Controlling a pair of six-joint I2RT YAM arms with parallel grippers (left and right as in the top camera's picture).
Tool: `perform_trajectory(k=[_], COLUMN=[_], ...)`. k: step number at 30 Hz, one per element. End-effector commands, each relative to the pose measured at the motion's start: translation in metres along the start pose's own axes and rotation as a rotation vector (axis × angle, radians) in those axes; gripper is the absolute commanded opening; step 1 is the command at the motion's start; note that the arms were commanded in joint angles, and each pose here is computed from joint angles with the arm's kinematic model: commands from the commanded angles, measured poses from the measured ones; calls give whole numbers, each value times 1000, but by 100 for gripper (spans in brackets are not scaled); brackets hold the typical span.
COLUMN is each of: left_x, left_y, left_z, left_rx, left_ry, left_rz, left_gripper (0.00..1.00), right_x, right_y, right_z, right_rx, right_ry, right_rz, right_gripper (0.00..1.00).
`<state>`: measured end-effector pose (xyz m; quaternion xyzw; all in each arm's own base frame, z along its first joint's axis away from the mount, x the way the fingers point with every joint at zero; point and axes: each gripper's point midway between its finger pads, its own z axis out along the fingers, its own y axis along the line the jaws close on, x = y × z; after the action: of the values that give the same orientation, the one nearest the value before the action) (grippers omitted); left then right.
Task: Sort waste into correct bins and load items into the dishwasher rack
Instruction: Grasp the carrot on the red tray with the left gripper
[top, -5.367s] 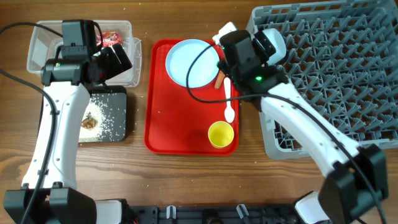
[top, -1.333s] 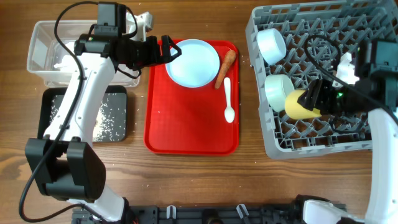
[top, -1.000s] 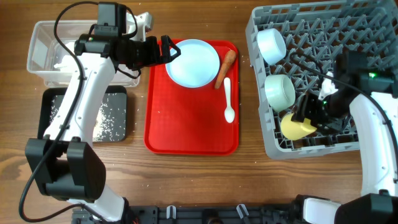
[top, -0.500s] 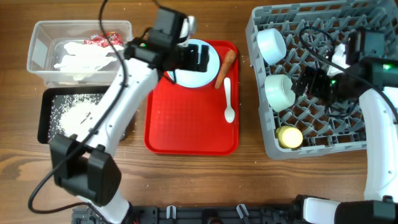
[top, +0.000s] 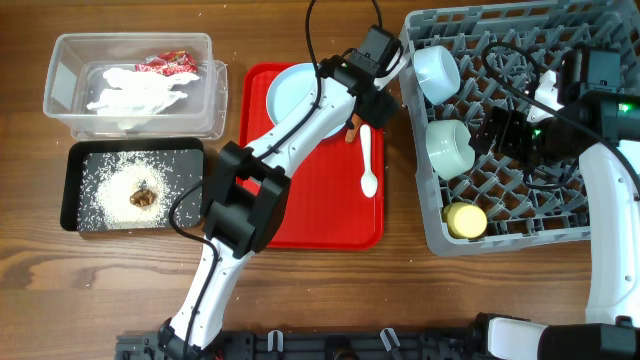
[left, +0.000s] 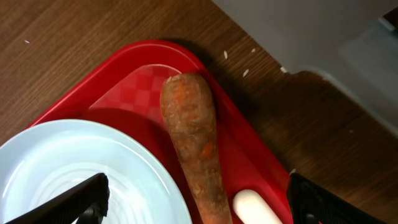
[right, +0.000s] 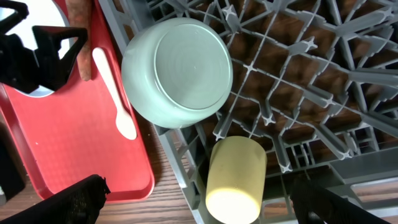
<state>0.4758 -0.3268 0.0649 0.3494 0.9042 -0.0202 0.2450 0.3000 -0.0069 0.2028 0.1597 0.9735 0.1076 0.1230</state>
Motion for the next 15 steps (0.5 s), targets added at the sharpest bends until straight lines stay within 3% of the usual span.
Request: perform_trajectory(k=[1, 4, 8, 15], left_x=[-4, -10, -6, 3], left_y=[5, 5, 1, 4], left_z=[24, 30, 46, 55], left_rx=[-18, -22, -10, -8], left_ry=[-19, -50, -46, -21], left_rz=[24, 21, 22, -52], left_gripper=[85, 76, 74, 55], right_x=[-3, -2, 0, 1], right_y=[1, 1, -2, -5], right_z=[-8, -8, -8, -8], right_rx=[-3, -2, 18, 31], right_ry=[-28, -25, -19, -14], right_rz=[-31, -30, -28, -26], right_gripper=[98, 98, 98, 98])
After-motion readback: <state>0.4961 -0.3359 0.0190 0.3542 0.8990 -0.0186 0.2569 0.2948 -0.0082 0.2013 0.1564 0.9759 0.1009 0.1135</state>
